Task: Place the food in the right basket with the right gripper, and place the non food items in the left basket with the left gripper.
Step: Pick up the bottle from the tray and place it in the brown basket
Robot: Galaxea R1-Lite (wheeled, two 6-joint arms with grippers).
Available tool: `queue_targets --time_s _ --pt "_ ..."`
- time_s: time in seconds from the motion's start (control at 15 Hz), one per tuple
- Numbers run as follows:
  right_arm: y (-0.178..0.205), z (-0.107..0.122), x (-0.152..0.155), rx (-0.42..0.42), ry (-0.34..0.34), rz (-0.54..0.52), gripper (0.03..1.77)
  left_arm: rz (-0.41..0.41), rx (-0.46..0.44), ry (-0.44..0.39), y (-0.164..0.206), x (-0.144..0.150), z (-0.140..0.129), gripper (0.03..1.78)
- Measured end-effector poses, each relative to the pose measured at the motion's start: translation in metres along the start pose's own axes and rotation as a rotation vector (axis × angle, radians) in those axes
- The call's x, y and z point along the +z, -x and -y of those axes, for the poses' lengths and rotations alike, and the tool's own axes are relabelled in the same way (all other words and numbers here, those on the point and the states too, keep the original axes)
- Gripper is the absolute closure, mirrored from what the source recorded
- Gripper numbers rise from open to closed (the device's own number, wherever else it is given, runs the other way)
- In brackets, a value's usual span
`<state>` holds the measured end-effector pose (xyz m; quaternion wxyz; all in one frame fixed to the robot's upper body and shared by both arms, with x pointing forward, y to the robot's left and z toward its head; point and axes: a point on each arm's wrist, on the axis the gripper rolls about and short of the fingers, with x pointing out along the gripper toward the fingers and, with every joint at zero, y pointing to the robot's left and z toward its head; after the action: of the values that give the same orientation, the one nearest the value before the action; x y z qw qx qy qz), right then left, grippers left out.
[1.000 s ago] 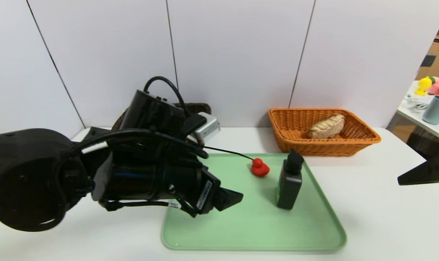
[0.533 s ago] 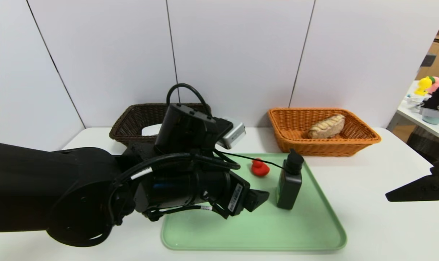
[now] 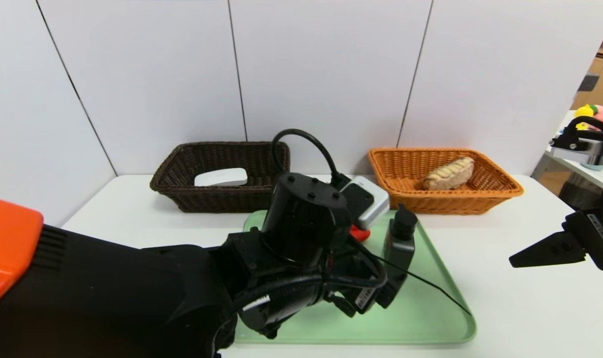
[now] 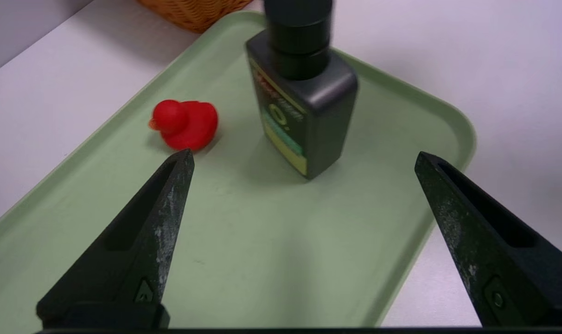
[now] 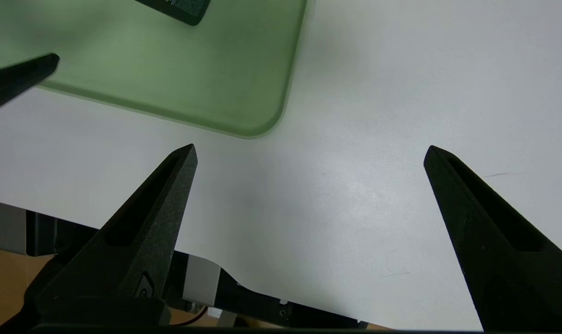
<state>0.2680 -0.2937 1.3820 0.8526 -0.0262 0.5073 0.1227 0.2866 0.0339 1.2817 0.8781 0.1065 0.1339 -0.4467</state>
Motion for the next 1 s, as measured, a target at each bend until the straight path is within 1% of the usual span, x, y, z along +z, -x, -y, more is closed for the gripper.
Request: queue_targets --time_s 0.07,0.2,0.33,0.4,0.6,0.8,1.0 --pt "-0.001 0.000 0.001 0.000 -0.001 -0.004 0.10 -0.007 0.000 -0.012 -0.003 -0.003 0.005 0.12" --pt "-0.003 0.001 0.001 -0.002 -0.003 -0.009 0.10 -0.016 0.034 -0.029 -0.012 -0.008 0.014 0.12" --pt "-0.004 0.001 0.002 -0.003 -0.004 -0.013 0.10 0.009 0.051 -0.036 -0.019 -0.011 0.024 0.12" --pt "-0.004 0.001 0.002 -0.003 -0.003 -0.015 0.10 0.008 0.056 -0.040 -0.022 -0.013 0.028 0.12" --pt "-0.005 0.000 0.003 0.015 0.001 -0.017 0.10 -0.020 0.078 -0.050 -0.030 -0.022 0.034 0.12" --pt "-0.004 -0.002 0.005 0.066 0.009 0.015 0.10 -0.025 0.076 -0.053 -0.036 -0.027 0.037 0.12" --pt "-0.005 -0.003 0.010 0.073 0.024 0.082 0.10 -0.021 0.073 -0.054 -0.042 -0.032 0.039 0.12"
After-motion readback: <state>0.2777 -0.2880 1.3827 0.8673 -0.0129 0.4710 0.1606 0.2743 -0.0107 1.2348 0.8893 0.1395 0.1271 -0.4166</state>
